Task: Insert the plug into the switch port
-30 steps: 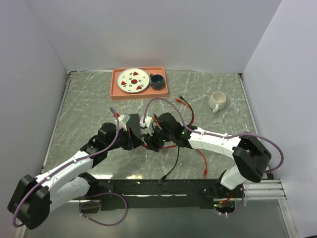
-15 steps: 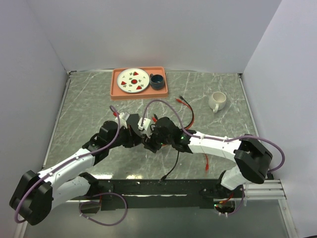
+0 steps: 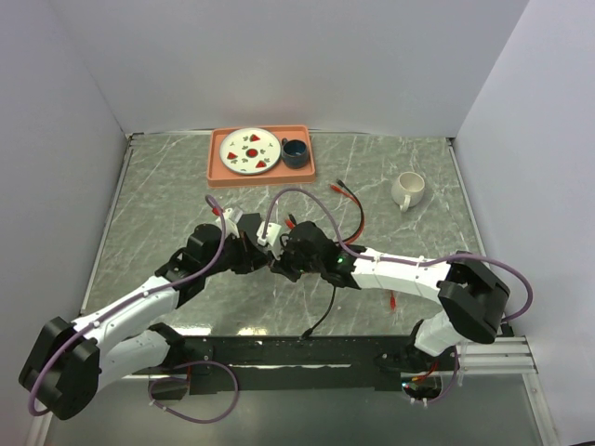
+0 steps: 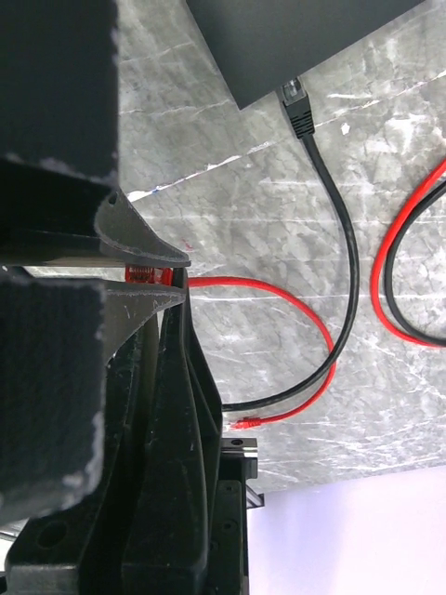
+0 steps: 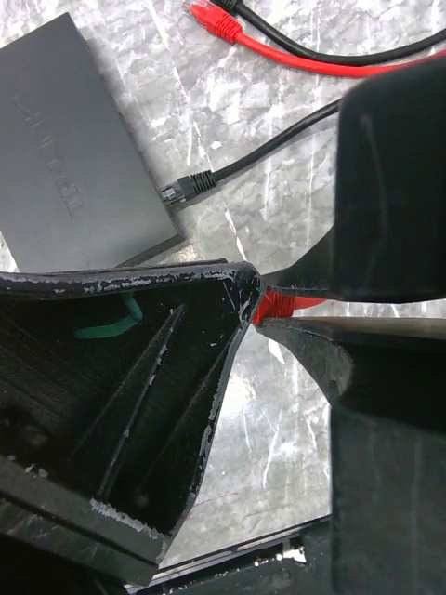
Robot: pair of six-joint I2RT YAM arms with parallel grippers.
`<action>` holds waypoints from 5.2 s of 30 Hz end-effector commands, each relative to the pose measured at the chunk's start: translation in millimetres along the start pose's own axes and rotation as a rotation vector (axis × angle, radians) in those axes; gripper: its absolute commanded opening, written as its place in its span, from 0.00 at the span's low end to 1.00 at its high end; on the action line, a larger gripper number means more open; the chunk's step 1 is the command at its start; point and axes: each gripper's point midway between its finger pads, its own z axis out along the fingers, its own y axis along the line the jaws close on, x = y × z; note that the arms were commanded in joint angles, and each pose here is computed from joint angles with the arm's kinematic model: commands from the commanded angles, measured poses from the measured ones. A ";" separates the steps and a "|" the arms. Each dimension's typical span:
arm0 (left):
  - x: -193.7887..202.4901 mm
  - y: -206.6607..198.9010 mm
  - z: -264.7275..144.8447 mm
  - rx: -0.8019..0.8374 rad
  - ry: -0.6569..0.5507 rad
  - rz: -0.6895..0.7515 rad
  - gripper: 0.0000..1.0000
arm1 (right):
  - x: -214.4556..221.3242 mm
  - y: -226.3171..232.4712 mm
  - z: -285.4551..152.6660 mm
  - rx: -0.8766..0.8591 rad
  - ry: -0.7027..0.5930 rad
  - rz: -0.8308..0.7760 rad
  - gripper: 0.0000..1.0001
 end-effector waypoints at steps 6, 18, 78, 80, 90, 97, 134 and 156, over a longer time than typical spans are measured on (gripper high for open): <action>-20.6 -8.1 -2.1 -0.015 -0.068 0.006 0.44 | -20.9 -11.9 0.4 0.060 -0.064 -0.008 0.00; -64.7 57.3 -23.1 -0.305 -0.182 -0.069 0.87 | 2.4 -46.3 2.0 0.156 0.032 -0.078 0.00; -116.3 184.9 57.0 -0.443 0.024 -0.087 0.86 | 58.1 -72.7 91.8 -0.018 0.510 -0.266 0.00; -114.7 186.5 50.5 -0.473 0.013 -0.100 0.87 | 61.7 -72.9 91.6 -0.016 0.525 -0.261 0.00; -93.9 195.7 38.8 -0.536 0.047 -0.141 0.84 | 74.0 -68.6 94.2 -0.031 0.582 -0.259 0.00; -83.0 201.0 37.5 -0.559 0.075 -0.167 0.79 | 81.6 -59.9 86.1 -0.039 0.612 -0.253 0.00; -64.7 209.0 38.2 -0.560 0.131 -0.158 0.72 | 85.7 -50.2 89.2 -0.037 0.652 -0.311 0.00; -60.6 200.8 47.7 -0.517 0.157 -0.139 0.70 | 69.7 -67.4 103.4 0.013 0.655 -0.363 0.00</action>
